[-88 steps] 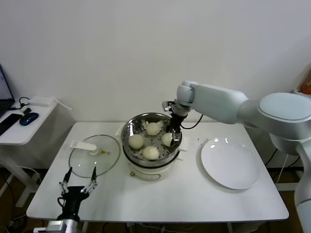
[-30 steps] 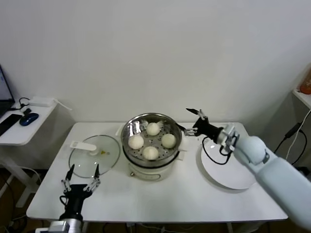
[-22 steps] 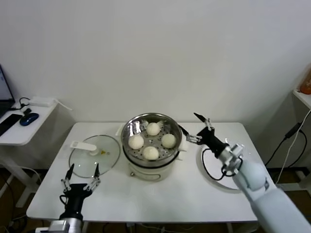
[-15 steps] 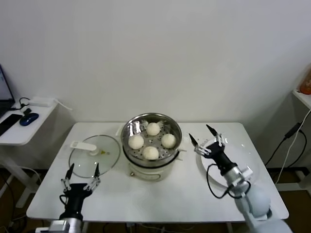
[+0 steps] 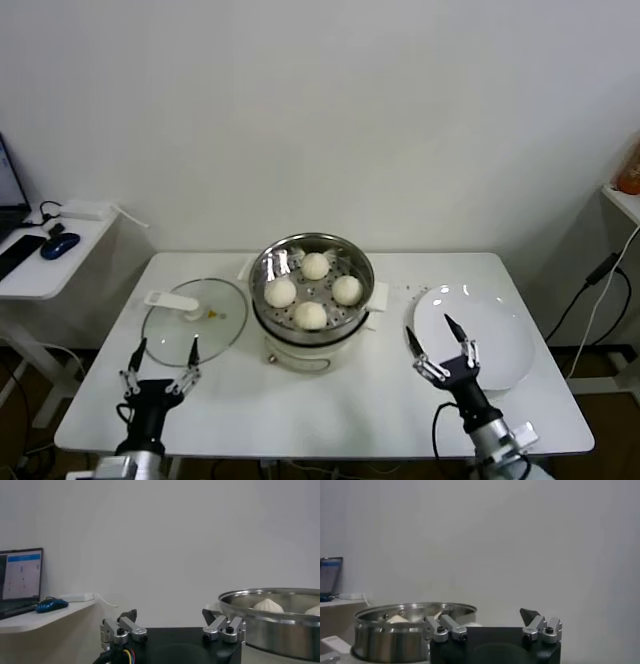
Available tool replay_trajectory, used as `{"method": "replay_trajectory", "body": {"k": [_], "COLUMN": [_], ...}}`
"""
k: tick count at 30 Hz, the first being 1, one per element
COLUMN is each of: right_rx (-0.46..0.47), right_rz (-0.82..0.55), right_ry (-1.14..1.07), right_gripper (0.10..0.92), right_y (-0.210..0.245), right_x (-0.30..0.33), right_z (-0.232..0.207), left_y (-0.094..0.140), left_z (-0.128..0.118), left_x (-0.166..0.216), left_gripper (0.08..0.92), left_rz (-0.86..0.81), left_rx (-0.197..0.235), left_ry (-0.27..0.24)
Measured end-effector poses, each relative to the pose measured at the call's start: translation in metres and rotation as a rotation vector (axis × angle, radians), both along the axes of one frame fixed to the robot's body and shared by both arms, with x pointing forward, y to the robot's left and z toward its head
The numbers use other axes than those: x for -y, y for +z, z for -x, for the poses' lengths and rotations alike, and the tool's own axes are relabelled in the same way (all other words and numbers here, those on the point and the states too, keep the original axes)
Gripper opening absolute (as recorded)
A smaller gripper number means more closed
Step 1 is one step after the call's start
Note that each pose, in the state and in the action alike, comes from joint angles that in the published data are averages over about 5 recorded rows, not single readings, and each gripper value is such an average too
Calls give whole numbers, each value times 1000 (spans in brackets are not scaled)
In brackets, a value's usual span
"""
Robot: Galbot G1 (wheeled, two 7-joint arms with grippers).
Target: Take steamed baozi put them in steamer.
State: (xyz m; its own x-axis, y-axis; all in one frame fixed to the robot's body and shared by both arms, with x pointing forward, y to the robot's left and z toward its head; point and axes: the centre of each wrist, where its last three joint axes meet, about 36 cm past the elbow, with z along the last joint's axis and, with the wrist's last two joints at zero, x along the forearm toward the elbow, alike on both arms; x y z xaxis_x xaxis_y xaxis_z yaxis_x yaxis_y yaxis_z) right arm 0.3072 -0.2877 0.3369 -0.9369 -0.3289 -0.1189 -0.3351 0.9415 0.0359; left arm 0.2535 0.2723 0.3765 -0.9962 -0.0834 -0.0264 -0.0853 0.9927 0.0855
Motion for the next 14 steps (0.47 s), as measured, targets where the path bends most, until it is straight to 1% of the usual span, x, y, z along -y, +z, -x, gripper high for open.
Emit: {"method": "replay_trajectory", "body": {"k": [7,14], "right_rx": [-18,-22], "right_rz": [-20,-30], "right_ry": [1,10], "right_gripper": [823,823], "right_y": [-9,-12], "right_x": [-6,-12], "right_z": [19,28], "left_y": [0,2], "left_z": [4,6], "left_x": [-3,-4], "left_gripper": [823,823], "left_rz": [4,2], "left_rx": [-2,-1], "left_ry": [-2,-1]}}
